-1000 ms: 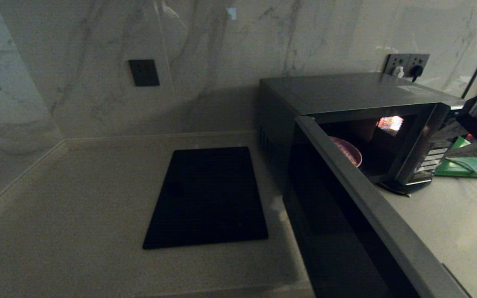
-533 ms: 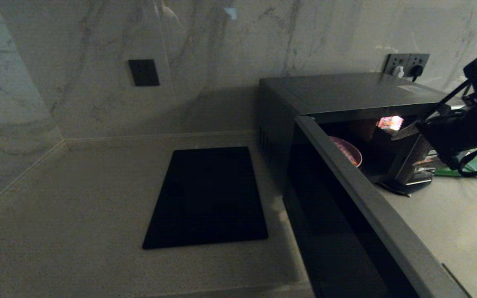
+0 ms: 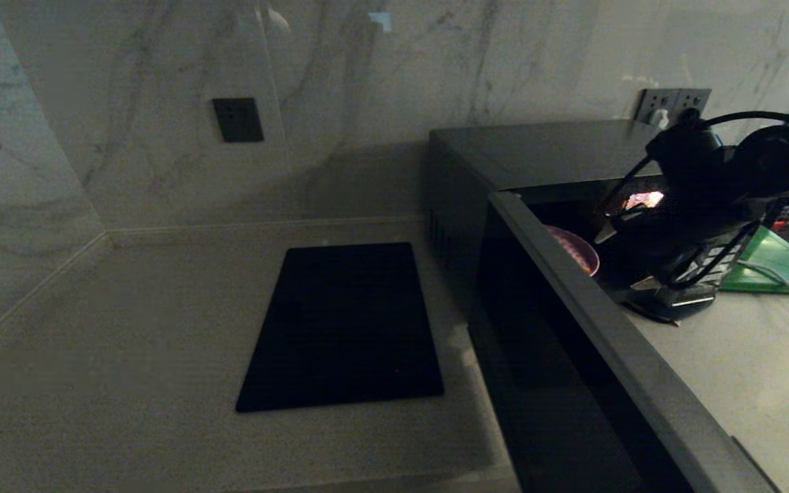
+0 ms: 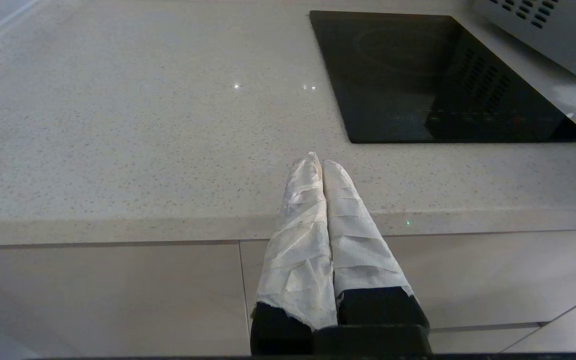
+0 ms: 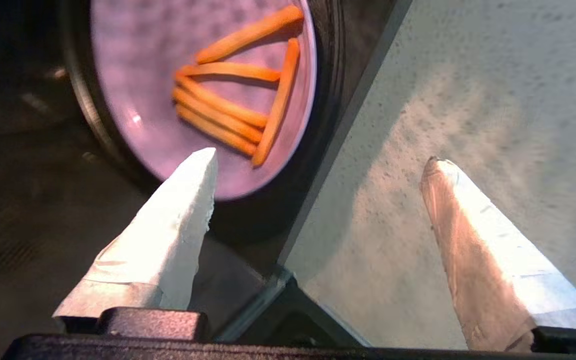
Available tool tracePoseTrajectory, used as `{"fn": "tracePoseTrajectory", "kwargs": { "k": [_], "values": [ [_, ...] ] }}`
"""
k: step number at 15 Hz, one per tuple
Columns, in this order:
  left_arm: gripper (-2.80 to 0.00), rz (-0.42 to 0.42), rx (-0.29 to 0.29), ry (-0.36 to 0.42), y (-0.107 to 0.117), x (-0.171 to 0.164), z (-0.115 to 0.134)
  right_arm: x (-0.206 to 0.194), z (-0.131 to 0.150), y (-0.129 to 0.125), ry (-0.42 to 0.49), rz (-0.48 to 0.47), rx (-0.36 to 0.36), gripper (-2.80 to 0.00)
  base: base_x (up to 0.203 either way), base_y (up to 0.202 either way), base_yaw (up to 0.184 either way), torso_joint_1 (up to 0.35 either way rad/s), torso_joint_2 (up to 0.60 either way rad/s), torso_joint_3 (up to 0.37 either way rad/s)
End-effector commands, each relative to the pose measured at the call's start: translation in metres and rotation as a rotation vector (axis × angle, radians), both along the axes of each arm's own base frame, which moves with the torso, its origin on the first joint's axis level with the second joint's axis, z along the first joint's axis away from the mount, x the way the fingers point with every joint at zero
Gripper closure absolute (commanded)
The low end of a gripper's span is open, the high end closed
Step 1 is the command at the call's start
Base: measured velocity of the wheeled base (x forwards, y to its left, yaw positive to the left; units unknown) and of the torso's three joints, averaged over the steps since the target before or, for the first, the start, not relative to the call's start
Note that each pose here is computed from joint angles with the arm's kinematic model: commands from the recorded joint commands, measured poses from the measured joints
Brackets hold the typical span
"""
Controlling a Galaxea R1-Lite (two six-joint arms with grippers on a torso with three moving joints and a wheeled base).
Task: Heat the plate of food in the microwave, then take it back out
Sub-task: Take the plate out of the microwave
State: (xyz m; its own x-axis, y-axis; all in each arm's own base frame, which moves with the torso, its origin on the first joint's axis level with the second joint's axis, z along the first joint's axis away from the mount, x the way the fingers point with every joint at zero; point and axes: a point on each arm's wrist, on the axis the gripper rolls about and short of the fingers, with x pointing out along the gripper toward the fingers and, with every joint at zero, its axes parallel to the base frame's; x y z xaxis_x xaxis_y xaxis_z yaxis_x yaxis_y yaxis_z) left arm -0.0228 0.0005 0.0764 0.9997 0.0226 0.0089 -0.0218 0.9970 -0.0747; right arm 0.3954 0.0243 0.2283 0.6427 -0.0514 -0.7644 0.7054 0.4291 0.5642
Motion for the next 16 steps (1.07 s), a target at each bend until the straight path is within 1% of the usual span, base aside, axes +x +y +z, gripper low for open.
{"fn": "tracePoseTrajectory", "kwargs": {
  "k": [1,5,10,13,14,16],
  "values": [
    [0.0,0.0,-0.001,0.0,0.0,0.0,0.0,0.015,-0.022,0.01,0.055,-0.024,-0.019,-2.8,0.0,0.0,0.0,0.0,0.0,0.0],
    [0.0,0.0,-0.001,0.0,0.0,0.0,0.0,0.016,-0.028,0.01,0.074,-0.039,-0.01,-2.8,0.0,0.0,0.0,0.0,0.0,0.0],
    [0.0,0.0,-0.001,0.0,0.0,0.0,0.0,0.021,-0.033,0.01,0.078,-0.037,-0.005,-2.8,0.0,0.0,0.0,0.0,0.0,0.0],
    [0.0,0.0,-0.001,0.001,0.0,0.0,0.0,0.028,-0.047,0.009,0.105,-0.04,-0.008,-2.8,0.0,0.0,0.0,0.0,0.0,0.0],
    [0.0,0.0,-0.001,0.001,0.0,0.0,0.0,0.029,-0.048,0.006,0.106,-0.043,-0.003,-2.8,0.0,0.0,0.0,0.0,0.0,0.0],
    [0.0,0.0,-0.001,0.0,0.0,0.0,0.0,0.03,-0.045,-0.002,0.089,-0.036,0.034,-2.8,0.0,0.0,0.0,0.0,0.0,0.0]
  ]
}}
